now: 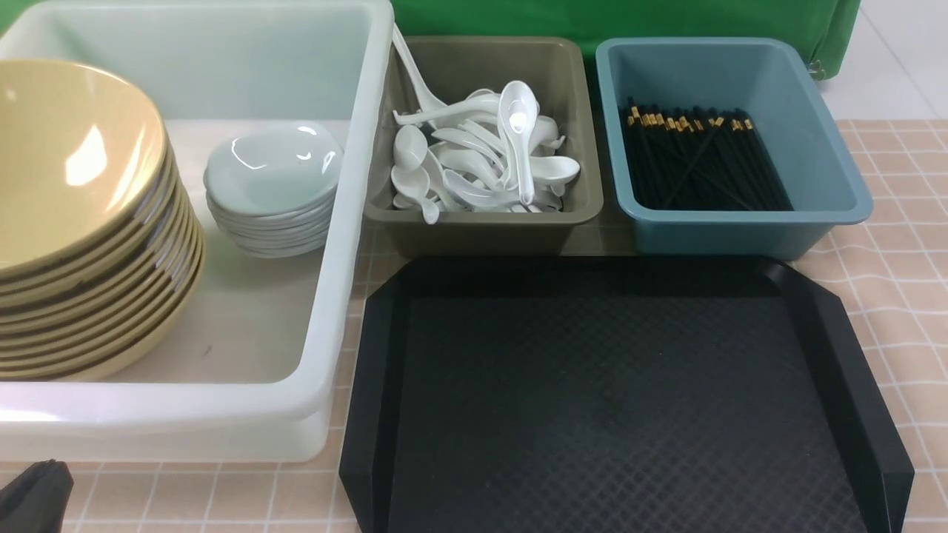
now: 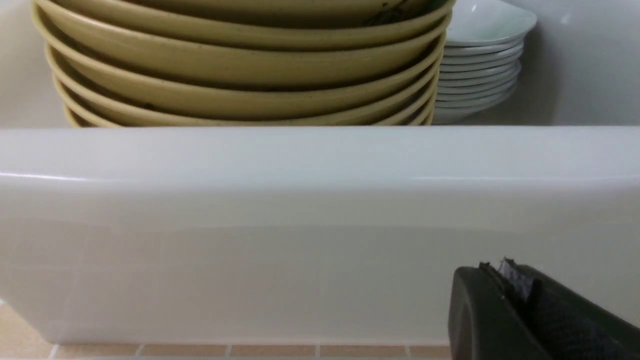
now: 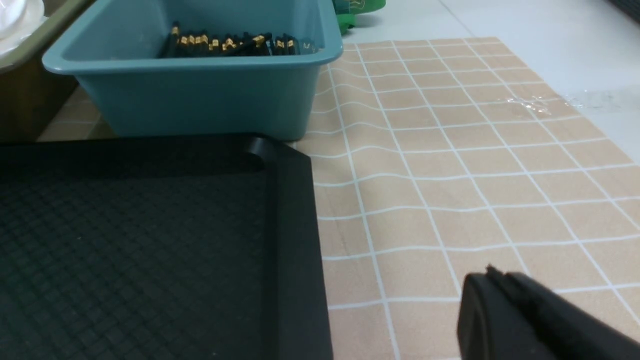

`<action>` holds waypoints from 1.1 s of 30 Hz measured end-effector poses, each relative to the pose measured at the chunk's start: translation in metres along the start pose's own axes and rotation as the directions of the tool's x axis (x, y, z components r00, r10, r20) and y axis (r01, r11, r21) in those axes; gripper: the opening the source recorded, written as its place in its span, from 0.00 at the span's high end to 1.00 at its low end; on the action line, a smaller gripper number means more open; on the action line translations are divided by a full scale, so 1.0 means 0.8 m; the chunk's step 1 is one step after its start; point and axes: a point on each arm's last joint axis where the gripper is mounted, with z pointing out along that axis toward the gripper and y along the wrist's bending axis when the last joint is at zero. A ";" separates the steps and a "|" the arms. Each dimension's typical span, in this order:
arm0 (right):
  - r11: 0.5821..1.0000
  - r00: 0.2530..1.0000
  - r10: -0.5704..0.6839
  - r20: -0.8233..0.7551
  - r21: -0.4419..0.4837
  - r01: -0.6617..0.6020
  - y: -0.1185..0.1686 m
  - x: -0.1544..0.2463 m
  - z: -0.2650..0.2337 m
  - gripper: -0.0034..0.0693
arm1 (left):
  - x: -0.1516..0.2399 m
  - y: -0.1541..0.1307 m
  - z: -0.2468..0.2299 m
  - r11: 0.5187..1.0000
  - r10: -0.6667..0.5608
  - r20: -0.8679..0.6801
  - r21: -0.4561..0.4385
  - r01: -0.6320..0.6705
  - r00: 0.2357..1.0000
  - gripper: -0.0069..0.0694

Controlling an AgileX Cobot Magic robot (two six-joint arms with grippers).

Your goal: On brown table put chopsticks spoon bowls plates into blue grey white boxes.

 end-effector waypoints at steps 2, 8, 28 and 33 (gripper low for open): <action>1.000 1.000 0.000 0.000 0.000 0.000 0.000 0.000 0.000 0.89 | 0.000 0.000 0.000 1.000 0.000 0.000 0.000 0.000 1.000 0.91; 1.000 1.000 0.000 0.000 0.000 0.000 0.000 0.000 0.000 0.88 | 0.000 0.000 0.000 1.000 0.003 0.000 -0.002 -0.003 1.000 0.91; 1.000 1.000 0.000 0.000 0.000 0.000 0.000 0.000 0.000 0.85 | 0.000 0.002 0.000 0.998 0.060 -0.003 -0.019 -0.060 0.998 0.91; 1.000 1.000 0.000 0.000 0.000 0.000 0.000 0.000 0.000 0.84 | 0.000 0.002 0.000 0.998 0.058 -0.003 -0.019 -0.058 0.998 0.91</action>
